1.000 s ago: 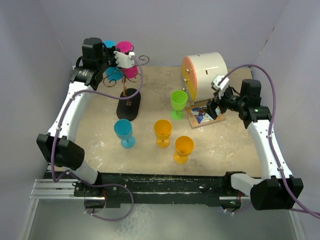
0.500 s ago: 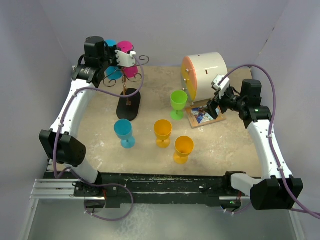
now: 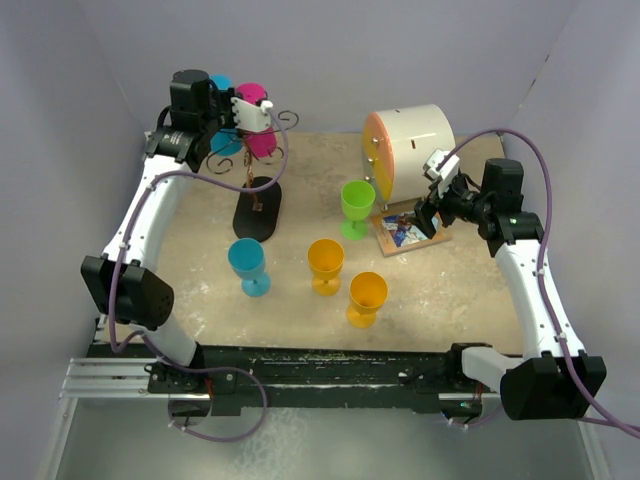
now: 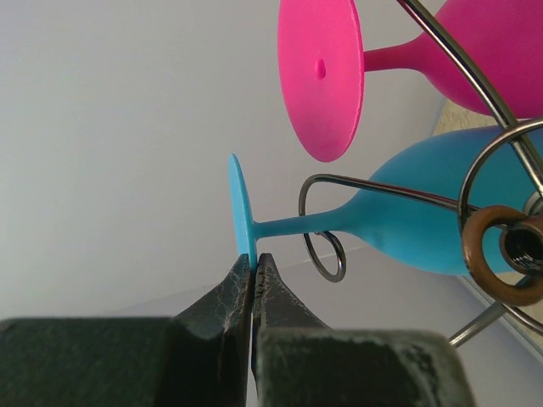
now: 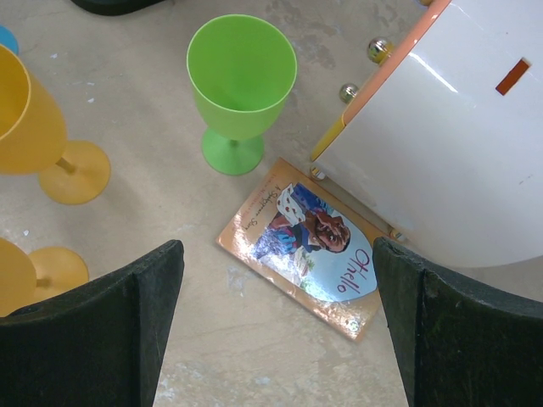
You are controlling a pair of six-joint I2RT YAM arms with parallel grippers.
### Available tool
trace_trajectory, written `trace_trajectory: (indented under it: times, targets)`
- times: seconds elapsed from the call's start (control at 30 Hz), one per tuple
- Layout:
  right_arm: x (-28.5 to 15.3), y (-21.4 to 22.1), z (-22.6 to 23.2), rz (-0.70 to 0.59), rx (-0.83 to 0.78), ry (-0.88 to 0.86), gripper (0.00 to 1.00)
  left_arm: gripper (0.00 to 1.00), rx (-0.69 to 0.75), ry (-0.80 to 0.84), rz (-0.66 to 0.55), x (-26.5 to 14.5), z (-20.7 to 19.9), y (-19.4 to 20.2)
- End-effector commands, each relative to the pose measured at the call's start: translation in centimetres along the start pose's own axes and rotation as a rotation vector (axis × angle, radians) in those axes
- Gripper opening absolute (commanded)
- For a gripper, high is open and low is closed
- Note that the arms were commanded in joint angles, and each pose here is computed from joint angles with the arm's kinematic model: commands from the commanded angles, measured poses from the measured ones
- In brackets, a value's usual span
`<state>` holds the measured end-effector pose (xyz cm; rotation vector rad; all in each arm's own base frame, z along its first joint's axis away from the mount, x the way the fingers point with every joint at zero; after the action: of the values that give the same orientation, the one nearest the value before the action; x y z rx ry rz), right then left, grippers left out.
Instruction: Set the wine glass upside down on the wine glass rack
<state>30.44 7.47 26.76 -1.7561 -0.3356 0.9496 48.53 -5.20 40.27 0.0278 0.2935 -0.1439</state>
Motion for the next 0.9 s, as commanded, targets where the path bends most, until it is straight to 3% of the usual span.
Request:
trace_trajectory:
  times: [0.0,0.87]
  targets:
    - [0.1,-0.5,-0.5,-0.023,-0.027,0.015,0.95,0.00,0.018,-0.097,0.013,-0.6,3.1,0.1]
    - [-0.2,-0.6,-0.5,-0.030,-0.031,0.018,0.95,0.00,-0.029,-0.069,0.063,1.0,1.9,1.2]
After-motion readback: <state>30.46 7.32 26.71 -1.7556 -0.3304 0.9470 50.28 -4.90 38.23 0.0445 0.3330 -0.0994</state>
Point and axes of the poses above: each gripper's point midway between its finger pads, its own x axis out along the fingers, its own z axis along the line the jaws close on, y = z × x, the point moved 3 cm from there along -x, back along the fingers, and after that the axes turned 5 degrees about x, right-handed, at the moved point
